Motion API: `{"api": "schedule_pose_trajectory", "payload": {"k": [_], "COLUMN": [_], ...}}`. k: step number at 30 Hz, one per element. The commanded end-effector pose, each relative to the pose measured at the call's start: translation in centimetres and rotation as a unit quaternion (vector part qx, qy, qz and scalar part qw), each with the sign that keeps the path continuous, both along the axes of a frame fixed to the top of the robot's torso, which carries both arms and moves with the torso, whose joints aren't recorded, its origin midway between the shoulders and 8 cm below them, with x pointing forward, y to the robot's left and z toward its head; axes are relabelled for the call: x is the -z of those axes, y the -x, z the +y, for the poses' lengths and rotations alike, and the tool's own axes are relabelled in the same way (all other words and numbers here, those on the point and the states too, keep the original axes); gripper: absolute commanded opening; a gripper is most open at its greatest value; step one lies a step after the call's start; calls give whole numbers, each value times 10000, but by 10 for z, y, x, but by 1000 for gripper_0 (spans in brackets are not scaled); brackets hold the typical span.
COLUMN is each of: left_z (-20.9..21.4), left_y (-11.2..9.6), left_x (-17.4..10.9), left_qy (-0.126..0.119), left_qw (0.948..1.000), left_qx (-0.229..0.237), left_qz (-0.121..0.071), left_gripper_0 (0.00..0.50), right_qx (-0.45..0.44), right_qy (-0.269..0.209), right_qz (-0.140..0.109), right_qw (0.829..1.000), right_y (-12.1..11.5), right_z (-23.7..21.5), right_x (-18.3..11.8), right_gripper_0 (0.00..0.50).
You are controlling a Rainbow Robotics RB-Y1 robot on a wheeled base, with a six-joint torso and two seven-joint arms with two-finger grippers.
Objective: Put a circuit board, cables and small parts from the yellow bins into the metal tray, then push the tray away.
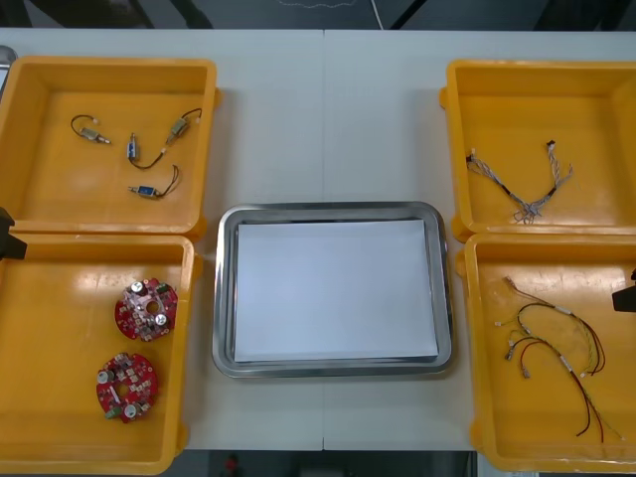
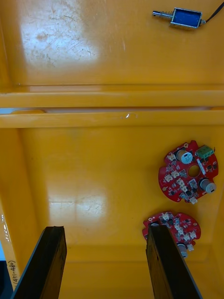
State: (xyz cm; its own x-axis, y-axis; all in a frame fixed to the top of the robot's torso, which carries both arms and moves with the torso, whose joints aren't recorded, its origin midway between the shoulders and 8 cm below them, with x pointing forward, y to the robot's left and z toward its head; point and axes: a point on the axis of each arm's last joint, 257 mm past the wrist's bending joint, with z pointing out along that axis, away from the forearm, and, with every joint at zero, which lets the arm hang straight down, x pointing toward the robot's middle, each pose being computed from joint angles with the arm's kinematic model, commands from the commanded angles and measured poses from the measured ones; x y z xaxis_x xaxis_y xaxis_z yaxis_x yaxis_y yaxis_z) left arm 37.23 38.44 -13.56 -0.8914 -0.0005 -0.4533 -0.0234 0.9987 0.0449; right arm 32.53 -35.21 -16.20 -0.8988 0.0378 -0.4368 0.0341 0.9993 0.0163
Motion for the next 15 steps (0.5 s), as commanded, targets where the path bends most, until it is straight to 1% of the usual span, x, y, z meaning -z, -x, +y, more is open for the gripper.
{"api": "schedule_pose_trajectory", "payload": {"k": [1, 7, 8, 9, 10, 11, 12, 15], "left_z": [1, 1, 1, -3, -3, -5, -4, -4], "left_y": [2, 2, 2, 13, 13, 13, 12, 13], "left_x": [-6, -6, -6, 19, 19, 20, 19, 19], "left_qy": [-96, -96, -96, 15, 23, 56, 28, 48], "left_qw": [9997, 9997, 9997, 9996, 9996, 9996, 9997, 9997], "left_qx": [173, 173, 173, 170, 171, 157, 150, 119], "left_qz": [-118, -118, -118, 214, 214, 215, 210, 219], "left_gripper_0": [500, 500, 500, 500, 500, 500, 500, 500], "right_qx": [33, 33, 59, 70, 67, 38, 33, -23], "right_qy": [178, 178, 199, 189, 173, 209, 242, 246], "right_qz": [-68, -68, -150, -151, -158, -223, -235, -227], "right_qw": [9998, 9998, 9997, 9997, 9997, 9995, 9994, 9994], "right_y": [4, 4, 1, 1, 0, -2, -1, 1], "right_z": [-7, -7, -9, -10, -9, -9, -10, -8], "right_x": [-9, -9, -14, -14, -14, -19, -20, -19], "right_gripper_0": [500, 500, 500, 500, 500, 500, 500, 500]}}
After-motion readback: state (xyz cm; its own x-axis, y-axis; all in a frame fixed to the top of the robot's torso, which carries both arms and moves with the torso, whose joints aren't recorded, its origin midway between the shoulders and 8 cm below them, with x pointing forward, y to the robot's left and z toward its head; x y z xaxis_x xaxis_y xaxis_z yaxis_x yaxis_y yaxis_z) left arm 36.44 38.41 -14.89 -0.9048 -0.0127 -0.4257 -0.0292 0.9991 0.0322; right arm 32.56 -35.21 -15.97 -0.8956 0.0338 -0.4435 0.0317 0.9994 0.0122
